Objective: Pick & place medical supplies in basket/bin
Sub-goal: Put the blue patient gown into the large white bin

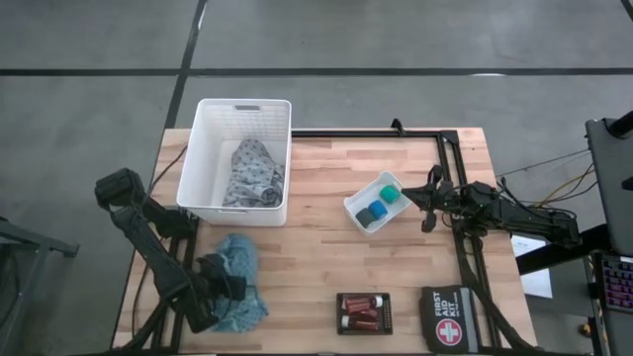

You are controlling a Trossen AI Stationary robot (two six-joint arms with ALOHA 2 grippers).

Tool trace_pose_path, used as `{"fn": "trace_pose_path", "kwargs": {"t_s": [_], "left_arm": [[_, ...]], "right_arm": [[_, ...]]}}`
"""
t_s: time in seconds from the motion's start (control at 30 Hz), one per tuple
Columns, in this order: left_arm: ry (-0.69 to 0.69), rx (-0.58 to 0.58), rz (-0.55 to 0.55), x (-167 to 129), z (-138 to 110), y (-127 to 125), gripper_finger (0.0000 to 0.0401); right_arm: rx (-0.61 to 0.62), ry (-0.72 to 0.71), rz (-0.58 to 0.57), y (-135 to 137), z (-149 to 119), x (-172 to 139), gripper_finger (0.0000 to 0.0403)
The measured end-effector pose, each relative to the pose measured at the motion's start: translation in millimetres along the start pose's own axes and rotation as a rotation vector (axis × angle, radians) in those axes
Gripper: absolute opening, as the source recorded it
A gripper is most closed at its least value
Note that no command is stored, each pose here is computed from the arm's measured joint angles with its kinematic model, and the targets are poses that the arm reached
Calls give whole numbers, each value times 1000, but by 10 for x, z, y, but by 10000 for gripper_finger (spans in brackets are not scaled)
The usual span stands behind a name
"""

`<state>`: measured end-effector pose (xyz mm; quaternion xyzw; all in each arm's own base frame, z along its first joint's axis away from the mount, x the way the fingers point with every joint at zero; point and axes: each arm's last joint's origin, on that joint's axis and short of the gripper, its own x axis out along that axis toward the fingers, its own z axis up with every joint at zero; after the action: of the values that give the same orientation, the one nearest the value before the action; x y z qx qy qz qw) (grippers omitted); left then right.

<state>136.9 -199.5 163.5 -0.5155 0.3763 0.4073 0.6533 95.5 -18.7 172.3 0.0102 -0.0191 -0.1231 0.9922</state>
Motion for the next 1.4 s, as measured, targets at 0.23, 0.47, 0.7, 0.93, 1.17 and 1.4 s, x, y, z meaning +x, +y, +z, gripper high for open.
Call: {"fn": "trace_pose_path", "kwargs": {"t_s": [0.23, 0.47, 0.7, 0.93, 1.17, 1.4], "left_arm": [[-115, 174, -161, -136, 18, -183, 129], [-404, 466, -365, -323, 43, -418, 129], [-785, 745, -452, -584, 57, -631, 129], [-965, 862, -388, -955, 261, -868, 129], [-1012, 849, -315, -1384, 830, -951, 129], [-1062, 755, -245, -1644, 1440, -783, 129]], "right_arm": [[0, 0, 0, 0, 0, 0, 11], [0, 0, 0, 0, 0, 0, 11], [0, 0, 0, 0, 0, 0, 11], [0, 0, 0, 0, 0, 0, 11], [0, 0, 0, 0, 0, 0, 11], [0, 0, 0, 0, 0, 0, 11]]}}
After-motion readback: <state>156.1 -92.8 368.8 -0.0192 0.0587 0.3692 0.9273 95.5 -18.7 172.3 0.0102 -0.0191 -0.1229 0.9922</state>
